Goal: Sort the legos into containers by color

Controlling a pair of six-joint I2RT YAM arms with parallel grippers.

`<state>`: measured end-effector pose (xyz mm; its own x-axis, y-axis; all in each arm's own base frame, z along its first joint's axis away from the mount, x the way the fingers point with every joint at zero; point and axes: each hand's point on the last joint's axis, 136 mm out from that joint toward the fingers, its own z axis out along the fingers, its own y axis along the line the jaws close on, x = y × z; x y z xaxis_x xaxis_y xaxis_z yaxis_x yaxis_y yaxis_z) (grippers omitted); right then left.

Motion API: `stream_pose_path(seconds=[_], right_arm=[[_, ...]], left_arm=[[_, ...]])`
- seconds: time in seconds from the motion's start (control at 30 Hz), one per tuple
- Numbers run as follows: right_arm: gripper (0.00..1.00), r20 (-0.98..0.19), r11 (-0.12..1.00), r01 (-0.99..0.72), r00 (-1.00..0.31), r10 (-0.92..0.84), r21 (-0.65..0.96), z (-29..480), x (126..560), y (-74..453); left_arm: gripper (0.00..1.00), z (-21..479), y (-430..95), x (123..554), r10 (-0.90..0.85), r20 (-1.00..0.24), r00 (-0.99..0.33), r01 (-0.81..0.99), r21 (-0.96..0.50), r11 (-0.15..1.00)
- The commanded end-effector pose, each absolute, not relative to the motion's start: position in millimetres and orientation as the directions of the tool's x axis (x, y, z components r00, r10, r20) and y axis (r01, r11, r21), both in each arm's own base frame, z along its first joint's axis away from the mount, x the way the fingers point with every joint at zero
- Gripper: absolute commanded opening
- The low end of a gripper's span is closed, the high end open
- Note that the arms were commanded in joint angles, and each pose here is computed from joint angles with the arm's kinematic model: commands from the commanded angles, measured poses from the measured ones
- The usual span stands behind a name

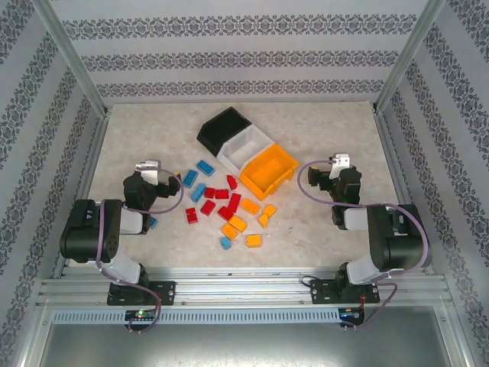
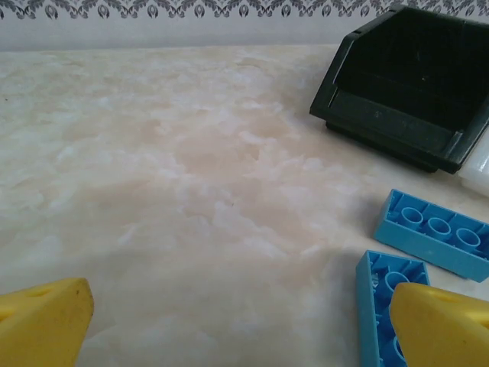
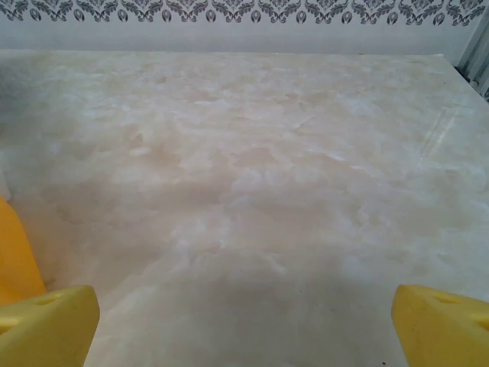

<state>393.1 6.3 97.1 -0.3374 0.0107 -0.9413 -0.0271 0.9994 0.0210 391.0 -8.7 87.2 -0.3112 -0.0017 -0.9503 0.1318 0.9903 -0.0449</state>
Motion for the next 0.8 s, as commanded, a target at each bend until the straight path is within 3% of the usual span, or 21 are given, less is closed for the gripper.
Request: stream_pose_path(seconds=[0.0,0.77], right_arm=[[0.98,-0.948,1.000,-0.013,-0.318,0.013,0.018,105,398,5],[0.98,-0.945,0.999,0.029,-0.325,0.036,0.028,107,399,-3]], left_arm=[[1.00,90,-10,397,0.001,-0.947,-0.320,0.133,-0.044,0.990],[1.00,87,5,400,-0.027,-0.940,-0.341,0.036,-0.042,0.998]])
